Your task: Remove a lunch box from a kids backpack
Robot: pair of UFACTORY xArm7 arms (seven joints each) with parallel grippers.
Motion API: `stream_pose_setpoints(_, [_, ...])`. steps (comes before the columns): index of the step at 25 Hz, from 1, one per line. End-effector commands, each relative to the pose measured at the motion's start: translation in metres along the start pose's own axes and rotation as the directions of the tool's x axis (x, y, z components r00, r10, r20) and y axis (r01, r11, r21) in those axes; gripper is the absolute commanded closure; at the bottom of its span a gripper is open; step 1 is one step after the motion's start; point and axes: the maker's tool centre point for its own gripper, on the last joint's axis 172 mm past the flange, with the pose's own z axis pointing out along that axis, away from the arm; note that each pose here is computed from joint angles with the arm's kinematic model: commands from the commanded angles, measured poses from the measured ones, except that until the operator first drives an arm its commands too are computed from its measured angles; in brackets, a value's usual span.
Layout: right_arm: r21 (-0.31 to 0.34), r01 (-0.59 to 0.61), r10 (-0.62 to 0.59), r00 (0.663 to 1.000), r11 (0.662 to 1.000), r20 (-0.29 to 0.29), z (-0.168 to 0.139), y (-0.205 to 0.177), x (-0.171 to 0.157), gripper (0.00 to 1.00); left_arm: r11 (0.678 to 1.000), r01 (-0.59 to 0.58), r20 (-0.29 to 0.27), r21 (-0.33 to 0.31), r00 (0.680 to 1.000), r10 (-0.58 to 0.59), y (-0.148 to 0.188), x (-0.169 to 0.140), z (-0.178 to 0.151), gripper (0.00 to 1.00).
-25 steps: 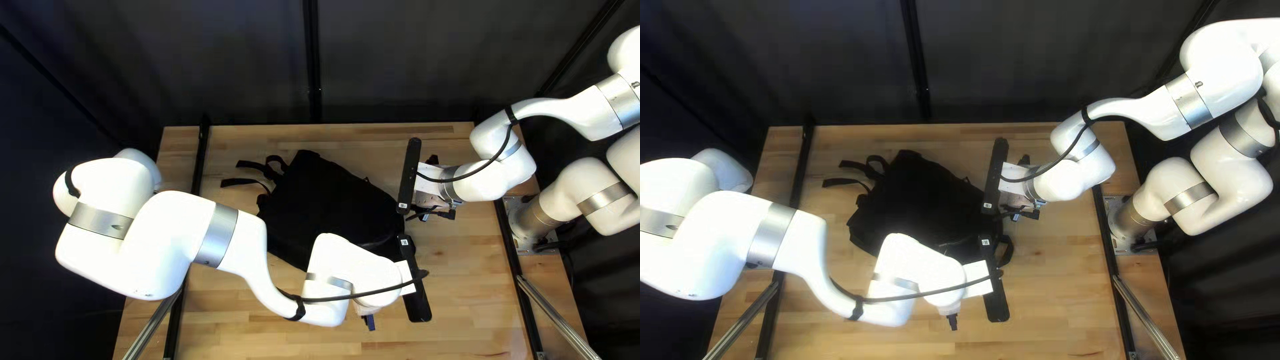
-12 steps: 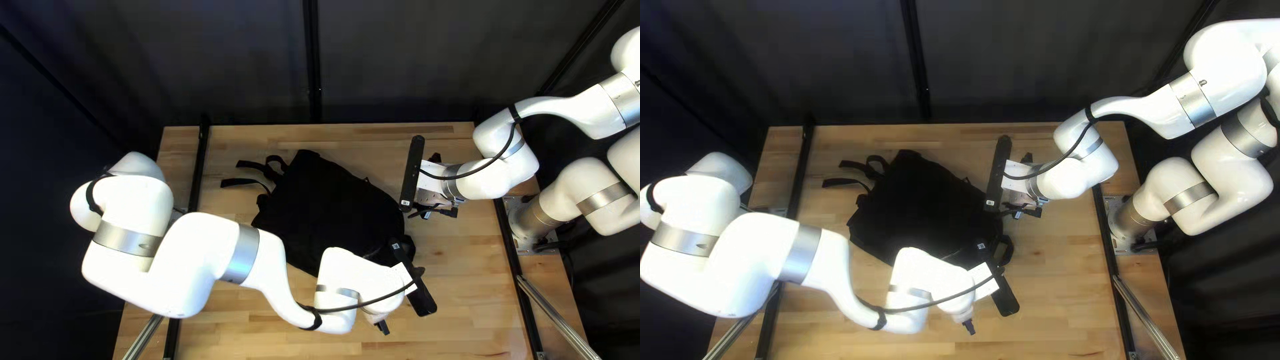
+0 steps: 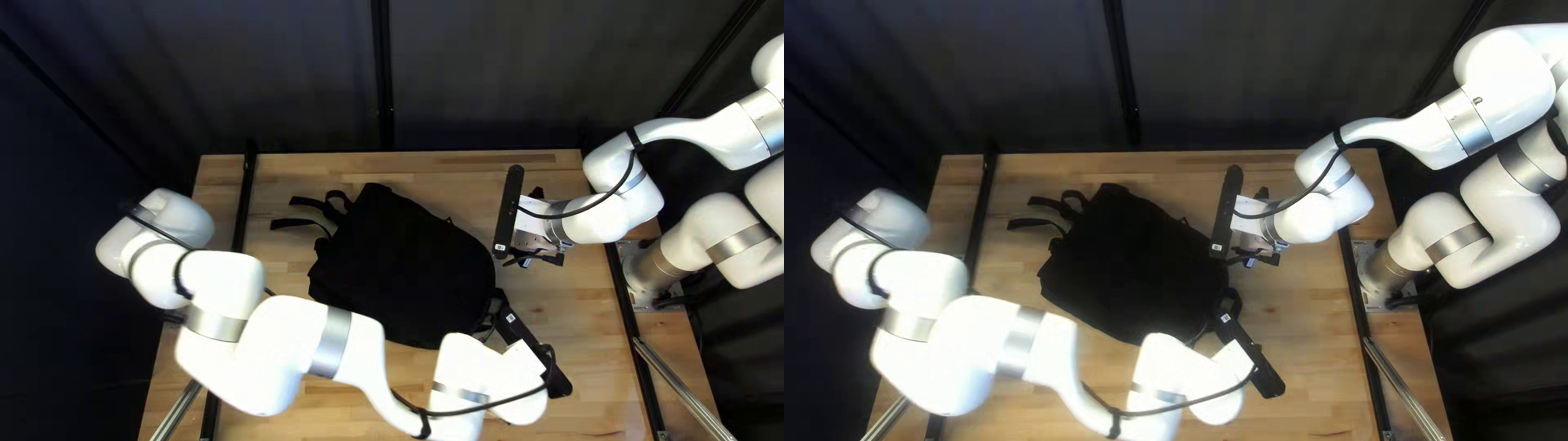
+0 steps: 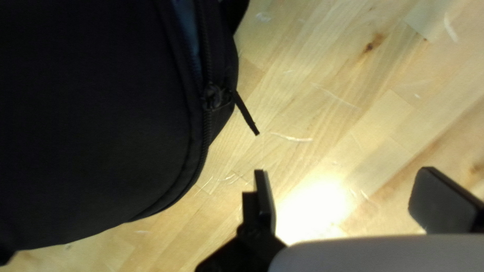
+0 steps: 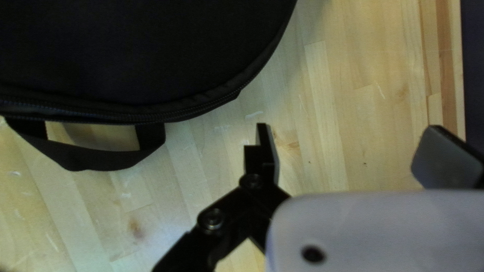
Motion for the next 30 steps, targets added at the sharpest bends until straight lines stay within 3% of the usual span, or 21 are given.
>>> stream_pose_setpoints(1, [0.001,0.000,0.000,1.000,1.000,0.003,0.001,0.000,0.001,0.00,0.999,0.030,0.020,0.013,0.999,-0.031,-0.007,0.004,0.013,0.00])
stream_pose_setpoints(16, [0.000,0.004,-0.004,1.000,1.000,0.011,-0.001,0.002,-0.003,0.00,0.998,0.060,-0.036,0.009,0.998,-0.060,-0.024,0.025,0.028,0.03])
stream_pose_setpoints(17, [0.000,0.004,-0.004,1.000,1.000,0.011,-0.001,0.002,-0.003,0.00,0.998,0.061,-0.037,0.009,0.997,-0.061,-0.024,0.025,0.028,0.51])
stream_pose_setpoints(18, [0.000,0.004,-0.004,1.000,1.000,0.011,-0.001,0.002,-0.004,0.00,0.998,0.064,-0.040,0.011,0.997,-0.064,-0.024,0.026,0.028,0.89])
stream_pose_setpoints(19, [0.000,0.004,-0.004,1.000,1.000,0.011,-0.002,0.002,-0.004,0.00,0.998,0.066,-0.042,0.013,0.997,-0.066,-0.025,0.026,0.029,1.00])
stream_pose_setpoints(30, [0.001,0.003,-0.003,1.000,1.000,0.014,-0.002,0.001,-0.006,0.00,0.993,0.092,-0.051,0.071,0.995,-0.088,-0.048,0.031,0.028,1.00])
